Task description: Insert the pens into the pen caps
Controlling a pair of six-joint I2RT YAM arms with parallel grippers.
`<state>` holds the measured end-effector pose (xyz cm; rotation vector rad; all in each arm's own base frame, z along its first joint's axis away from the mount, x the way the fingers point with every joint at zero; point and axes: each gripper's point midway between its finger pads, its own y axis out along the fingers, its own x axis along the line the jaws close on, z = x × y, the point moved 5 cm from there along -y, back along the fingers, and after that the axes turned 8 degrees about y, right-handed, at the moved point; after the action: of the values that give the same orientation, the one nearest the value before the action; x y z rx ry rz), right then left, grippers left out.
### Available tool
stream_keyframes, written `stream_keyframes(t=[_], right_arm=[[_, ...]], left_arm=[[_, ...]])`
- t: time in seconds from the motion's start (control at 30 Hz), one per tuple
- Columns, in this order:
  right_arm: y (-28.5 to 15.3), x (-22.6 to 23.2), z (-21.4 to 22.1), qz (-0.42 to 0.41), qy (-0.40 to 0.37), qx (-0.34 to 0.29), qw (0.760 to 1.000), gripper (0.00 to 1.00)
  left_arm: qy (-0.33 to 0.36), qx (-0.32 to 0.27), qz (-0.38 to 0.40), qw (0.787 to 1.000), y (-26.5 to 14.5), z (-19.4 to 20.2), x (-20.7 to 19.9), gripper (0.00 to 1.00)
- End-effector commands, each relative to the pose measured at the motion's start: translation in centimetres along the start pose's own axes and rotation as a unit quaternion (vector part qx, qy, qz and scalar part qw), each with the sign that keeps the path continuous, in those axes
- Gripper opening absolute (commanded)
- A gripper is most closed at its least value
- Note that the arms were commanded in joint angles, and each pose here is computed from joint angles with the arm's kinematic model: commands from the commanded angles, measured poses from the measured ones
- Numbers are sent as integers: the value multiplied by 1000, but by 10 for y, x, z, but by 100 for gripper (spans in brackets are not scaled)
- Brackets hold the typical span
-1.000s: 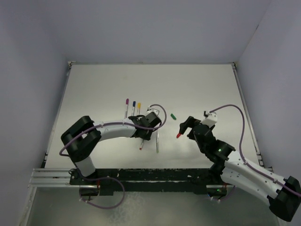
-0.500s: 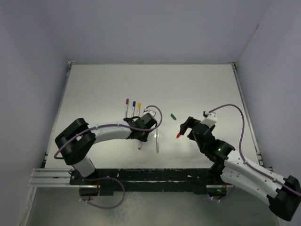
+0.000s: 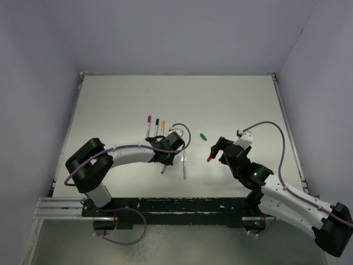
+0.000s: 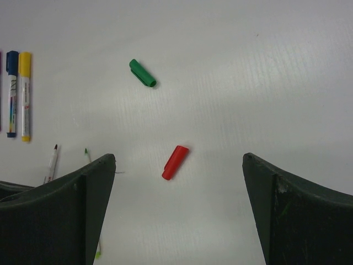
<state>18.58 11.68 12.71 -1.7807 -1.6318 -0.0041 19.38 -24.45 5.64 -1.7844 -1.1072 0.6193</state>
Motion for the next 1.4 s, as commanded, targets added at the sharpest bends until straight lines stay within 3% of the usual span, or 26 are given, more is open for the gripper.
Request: stream_keyframes(t=[0.0, 0.13, 0.3, 0.53, 0.87, 1.37], right_arm=[[-5, 10, -20, -3, 20, -32, 999, 98], [-5, 3, -16, 14, 19, -27, 999, 94], [-3, -3, -9, 48, 1, -2, 999, 75], [8, 3, 3, 70, -27, 32, 997, 56], [31, 17, 29, 88, -25, 90, 992, 54], [48, 27, 44, 112, -1, 109, 988, 50]], left_arm=[[14, 122, 0, 992, 23, 55, 4, 0], [18, 137, -6, 990, 30, 62, 5, 0], [30, 144, -10, 989, 35, 66, 7, 0], [17, 83, -4, 996, 8, 42, 8, 0], [-6, -38, 18, 999, -55, 9, 17, 0], [21, -77, 60, 995, -72, 6, 11, 0]])
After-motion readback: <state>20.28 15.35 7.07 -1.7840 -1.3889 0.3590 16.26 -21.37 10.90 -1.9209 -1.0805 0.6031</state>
